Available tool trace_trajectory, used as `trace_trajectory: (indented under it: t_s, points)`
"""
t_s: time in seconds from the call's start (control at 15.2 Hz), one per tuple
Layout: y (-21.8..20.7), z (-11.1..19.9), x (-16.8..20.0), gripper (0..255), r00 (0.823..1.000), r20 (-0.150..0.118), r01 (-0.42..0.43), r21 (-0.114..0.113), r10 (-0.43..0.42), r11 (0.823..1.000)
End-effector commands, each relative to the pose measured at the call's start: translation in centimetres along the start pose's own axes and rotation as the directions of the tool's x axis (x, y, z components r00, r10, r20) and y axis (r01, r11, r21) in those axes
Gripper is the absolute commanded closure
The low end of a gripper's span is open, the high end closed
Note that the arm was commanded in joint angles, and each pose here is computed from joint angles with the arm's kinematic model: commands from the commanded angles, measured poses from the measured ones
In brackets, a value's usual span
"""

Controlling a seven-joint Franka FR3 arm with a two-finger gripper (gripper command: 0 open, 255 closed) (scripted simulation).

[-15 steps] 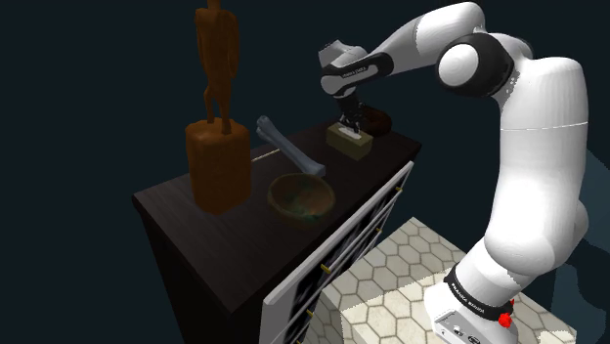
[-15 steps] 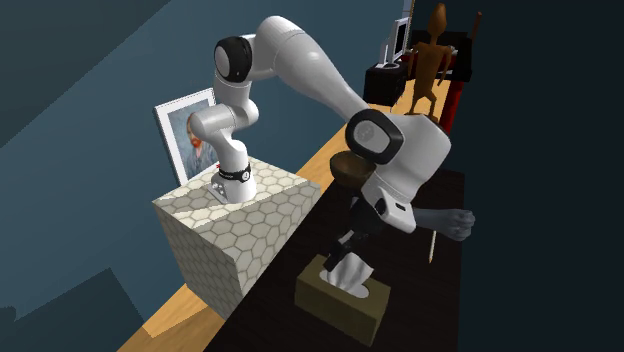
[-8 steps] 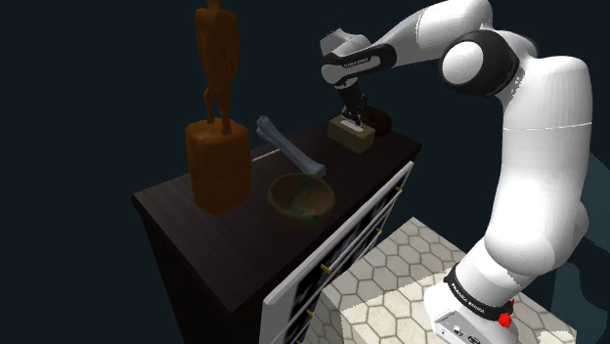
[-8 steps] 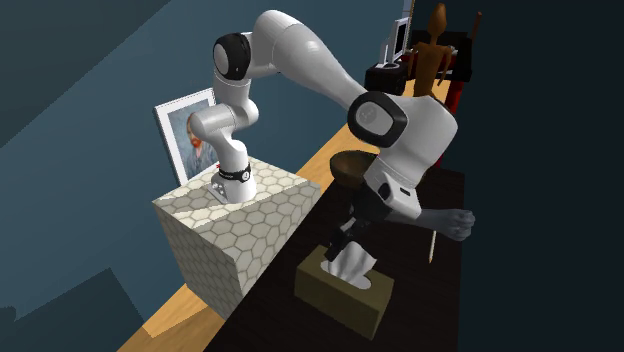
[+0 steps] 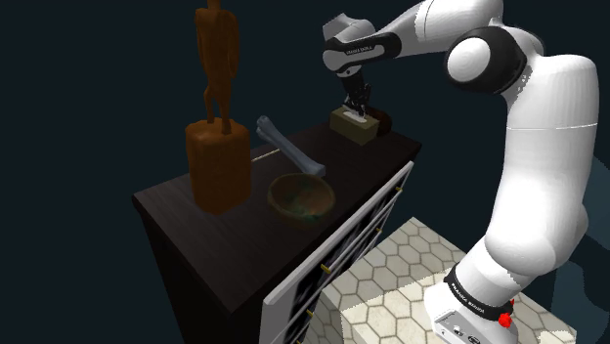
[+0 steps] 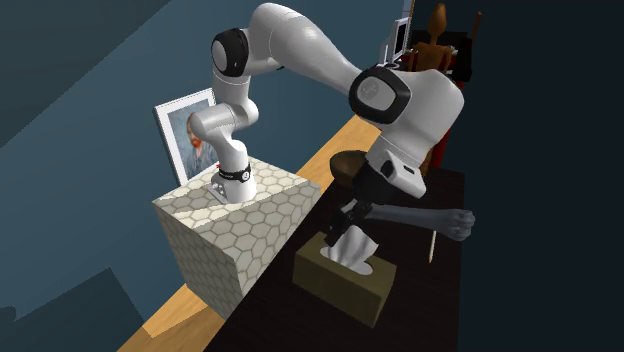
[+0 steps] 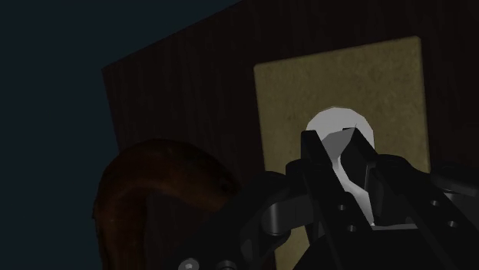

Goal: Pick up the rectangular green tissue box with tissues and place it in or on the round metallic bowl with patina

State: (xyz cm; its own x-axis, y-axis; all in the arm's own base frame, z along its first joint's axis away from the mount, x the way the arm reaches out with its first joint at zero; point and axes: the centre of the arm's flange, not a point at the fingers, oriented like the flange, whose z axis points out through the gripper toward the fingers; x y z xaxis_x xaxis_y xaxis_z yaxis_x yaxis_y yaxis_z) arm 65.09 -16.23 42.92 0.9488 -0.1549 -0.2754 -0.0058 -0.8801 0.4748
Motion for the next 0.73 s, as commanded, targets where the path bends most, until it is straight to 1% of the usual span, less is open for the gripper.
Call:
trace_trajectory:
  t_s: [0.0,0.66]
  points:
    - [0.5,-1.0,-0.2,255,1.000,0.000,0.000,0.000,0.000,1.000]
    - [3.0,-5.4,-1.6,255,1.000,0.000,0.000,0.000,0.000,1.000]
